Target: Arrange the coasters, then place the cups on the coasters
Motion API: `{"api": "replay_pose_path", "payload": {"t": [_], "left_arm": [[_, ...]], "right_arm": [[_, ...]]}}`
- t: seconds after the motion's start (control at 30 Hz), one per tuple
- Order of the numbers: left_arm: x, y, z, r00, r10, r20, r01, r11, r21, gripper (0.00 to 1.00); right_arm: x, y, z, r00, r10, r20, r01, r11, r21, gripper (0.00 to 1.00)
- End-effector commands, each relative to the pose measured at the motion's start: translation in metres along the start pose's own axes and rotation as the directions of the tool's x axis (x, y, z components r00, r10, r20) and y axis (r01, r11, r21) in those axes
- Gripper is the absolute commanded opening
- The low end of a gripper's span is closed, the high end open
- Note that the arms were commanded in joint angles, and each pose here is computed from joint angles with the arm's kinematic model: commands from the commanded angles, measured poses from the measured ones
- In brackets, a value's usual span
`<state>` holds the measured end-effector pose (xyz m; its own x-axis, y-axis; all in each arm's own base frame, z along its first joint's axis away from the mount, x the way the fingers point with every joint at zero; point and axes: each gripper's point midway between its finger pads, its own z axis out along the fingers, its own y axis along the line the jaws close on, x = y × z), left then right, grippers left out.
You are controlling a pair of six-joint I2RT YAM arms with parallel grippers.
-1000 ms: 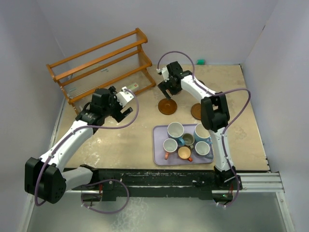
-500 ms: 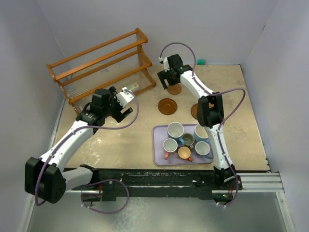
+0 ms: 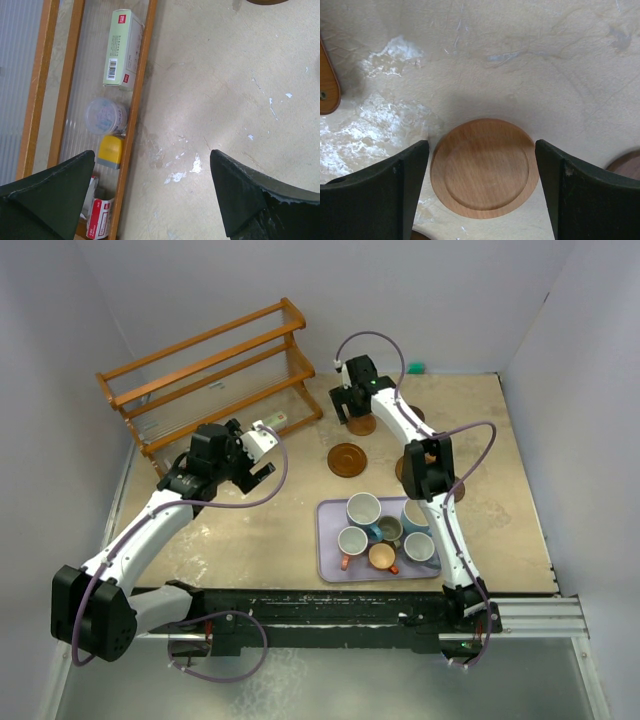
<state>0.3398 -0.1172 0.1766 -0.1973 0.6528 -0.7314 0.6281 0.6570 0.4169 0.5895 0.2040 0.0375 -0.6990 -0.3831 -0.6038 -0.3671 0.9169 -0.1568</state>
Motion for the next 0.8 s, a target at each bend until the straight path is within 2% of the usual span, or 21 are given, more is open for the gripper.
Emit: {"api": "replay_pose_path", "payload": {"t": [0.0,0.27,0.47,0.67,0.77], "left_arm": [[-0.011,0.01,-0.007,0.998,0.02,0.052,-0.018,0.999,-0.042,0.93],[-0.011,0.01,-0.008,0.998,0.022,0.051,-0.02,0.999,-0.045,0.93],[-0.012,0.01,-0.009,0.998,0.022,0.053,-0.02,0.999,-0.041,0.93],[-0.011,0.009,-0.01,0.998,0.026,0.052,-0.024,0.999,-0.041,0.93],[-0.011,0.009,-0.01,0.998,0.028,0.053,-0.026,0.999,-0.04,0.93]], "right_arm": [[-0.006,-0.015,-0.012,1.0,0.029,-0.003,-0.029,0.998,0.05,0.88],[0.027,-0.039,-0.029,0.992,0.07,-0.102,-0.065,0.996,0.056,0.83],[0.057,-0.078,-0.051,0.979,0.101,-0.178,-0.088,0.993,0.083,0.8],[0.059,-0.106,-0.076,0.984,0.092,-0.154,-0.077,0.992,0.098,0.79],[0.051,-0.102,-0.094,0.991,0.061,-0.122,-0.056,0.998,0.042,0.8]]}}
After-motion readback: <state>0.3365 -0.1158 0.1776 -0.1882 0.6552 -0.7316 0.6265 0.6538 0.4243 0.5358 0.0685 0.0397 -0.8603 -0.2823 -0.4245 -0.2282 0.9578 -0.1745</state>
